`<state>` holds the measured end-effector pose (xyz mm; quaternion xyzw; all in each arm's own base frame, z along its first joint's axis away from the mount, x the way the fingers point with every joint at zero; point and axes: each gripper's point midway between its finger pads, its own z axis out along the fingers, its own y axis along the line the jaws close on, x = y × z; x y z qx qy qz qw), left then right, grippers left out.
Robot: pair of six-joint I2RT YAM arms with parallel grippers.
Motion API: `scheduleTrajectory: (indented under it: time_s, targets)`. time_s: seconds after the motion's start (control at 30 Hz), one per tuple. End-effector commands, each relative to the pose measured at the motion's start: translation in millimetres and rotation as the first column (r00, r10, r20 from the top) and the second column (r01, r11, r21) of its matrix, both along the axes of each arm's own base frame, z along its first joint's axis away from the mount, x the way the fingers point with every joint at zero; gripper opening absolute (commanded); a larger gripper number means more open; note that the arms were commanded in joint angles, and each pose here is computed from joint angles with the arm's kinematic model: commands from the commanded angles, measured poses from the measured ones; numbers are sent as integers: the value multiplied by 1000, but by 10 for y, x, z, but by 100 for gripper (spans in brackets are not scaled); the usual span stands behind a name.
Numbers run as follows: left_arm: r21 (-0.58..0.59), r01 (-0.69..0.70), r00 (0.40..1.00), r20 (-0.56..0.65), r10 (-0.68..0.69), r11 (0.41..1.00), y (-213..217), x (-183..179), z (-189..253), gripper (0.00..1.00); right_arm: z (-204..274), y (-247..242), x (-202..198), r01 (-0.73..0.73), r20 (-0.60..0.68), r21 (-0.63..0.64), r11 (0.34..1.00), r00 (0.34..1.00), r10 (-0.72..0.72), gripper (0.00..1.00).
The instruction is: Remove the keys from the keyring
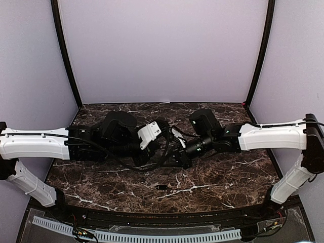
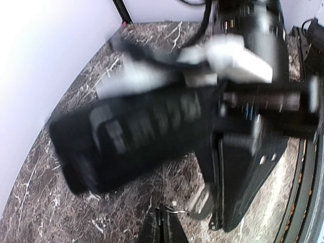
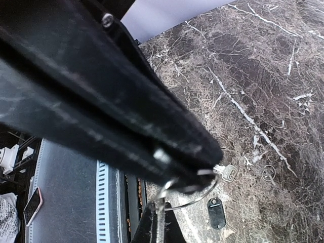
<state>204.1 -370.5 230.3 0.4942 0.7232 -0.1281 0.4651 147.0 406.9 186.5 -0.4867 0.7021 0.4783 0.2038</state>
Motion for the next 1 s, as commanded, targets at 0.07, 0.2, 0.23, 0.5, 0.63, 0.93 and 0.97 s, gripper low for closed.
scheduleTrajectory:
  time_s: [0.07, 0.2, 0.23, 0.5, 0.63, 0.93, 0.97]
  targets:
    - [-141, -38, 999, 18, 41, 989, -1, 69, 324, 0, 141, 112, -124, -56, 22, 37, 998, 998, 55, 0]
    - [-131, -33, 999, -9, 32, 991, -4, 38, 214, 0, 177, 123, -111, -43, 18, 55, 998, 999, 42, 0]
    - [-127, -38, 999, -12, 37, 991, 8, 39, 192, 0, 187, 122, -111, -40, 16, 59, 997, 999, 39, 0]
    - [-65, -60, 997, 45, 63, 996, 171, 77, 86, 0, 259, 101, -178, -54, -18, 84, 995, 998, 56, 0]
    - [-32, -73, 995, 64, 75, 997, 211, 107, 35, 0, 295, 72, -200, -59, -17, 93, 994, 998, 61, 0]
    - [0, -55, 994, 94, 55, 998, 224, 111, -11, 0, 431, 53, -323, -117, -40, 145, 982, 991, 124, 0]
    - [5, -51, 994, 97, 51, 999, 226, 106, -19, 0, 440, 55, -329, -121, -43, 148, 982, 991, 129, 0]
